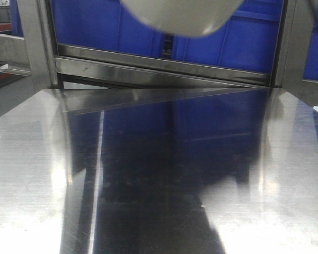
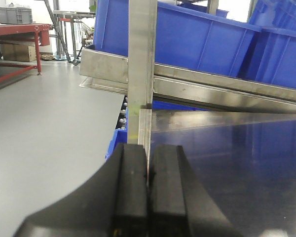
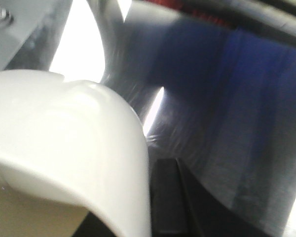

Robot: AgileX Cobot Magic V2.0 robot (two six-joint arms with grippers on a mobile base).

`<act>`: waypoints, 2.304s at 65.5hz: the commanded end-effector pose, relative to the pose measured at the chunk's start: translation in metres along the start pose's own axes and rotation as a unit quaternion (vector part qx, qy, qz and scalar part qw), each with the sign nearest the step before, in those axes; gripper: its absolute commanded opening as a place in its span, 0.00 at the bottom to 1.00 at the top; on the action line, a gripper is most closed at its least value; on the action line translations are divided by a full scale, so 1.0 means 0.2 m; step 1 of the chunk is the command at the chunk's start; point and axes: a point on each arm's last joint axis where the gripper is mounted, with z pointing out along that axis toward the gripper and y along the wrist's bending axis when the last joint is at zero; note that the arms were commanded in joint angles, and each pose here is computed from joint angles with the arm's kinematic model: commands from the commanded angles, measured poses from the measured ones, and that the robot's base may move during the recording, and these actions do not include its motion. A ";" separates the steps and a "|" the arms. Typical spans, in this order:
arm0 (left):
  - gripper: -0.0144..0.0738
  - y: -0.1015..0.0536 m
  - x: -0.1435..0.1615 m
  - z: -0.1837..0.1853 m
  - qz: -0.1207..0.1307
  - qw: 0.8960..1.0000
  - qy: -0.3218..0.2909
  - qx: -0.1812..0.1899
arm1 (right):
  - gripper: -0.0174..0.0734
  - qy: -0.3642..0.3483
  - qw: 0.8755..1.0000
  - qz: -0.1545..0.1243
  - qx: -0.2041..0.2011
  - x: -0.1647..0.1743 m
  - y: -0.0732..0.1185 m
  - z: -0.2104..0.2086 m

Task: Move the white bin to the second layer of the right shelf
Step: 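Close the right gripper on the rim and lift the bin up, then hold the bin in the right gripper and back away from the table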

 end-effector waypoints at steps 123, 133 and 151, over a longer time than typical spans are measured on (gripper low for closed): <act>0.26 0.00 0.02 0.00 -0.010 1.000 -0.026 0.001 | 0.25 -0.202 0.971 0.063 0.110 0.70 -0.21 -0.61; 0.26 0.00 0.02 0.00 -0.010 1.000 -0.026 0.001 | 0.25 -0.202 0.971 0.063 0.110 0.70 -0.21 -0.61; 0.26 0.00 0.02 0.00 -0.010 1.000 -0.026 0.001 | 0.25 -0.202 0.971 0.063 0.110 0.70 -0.21 -0.61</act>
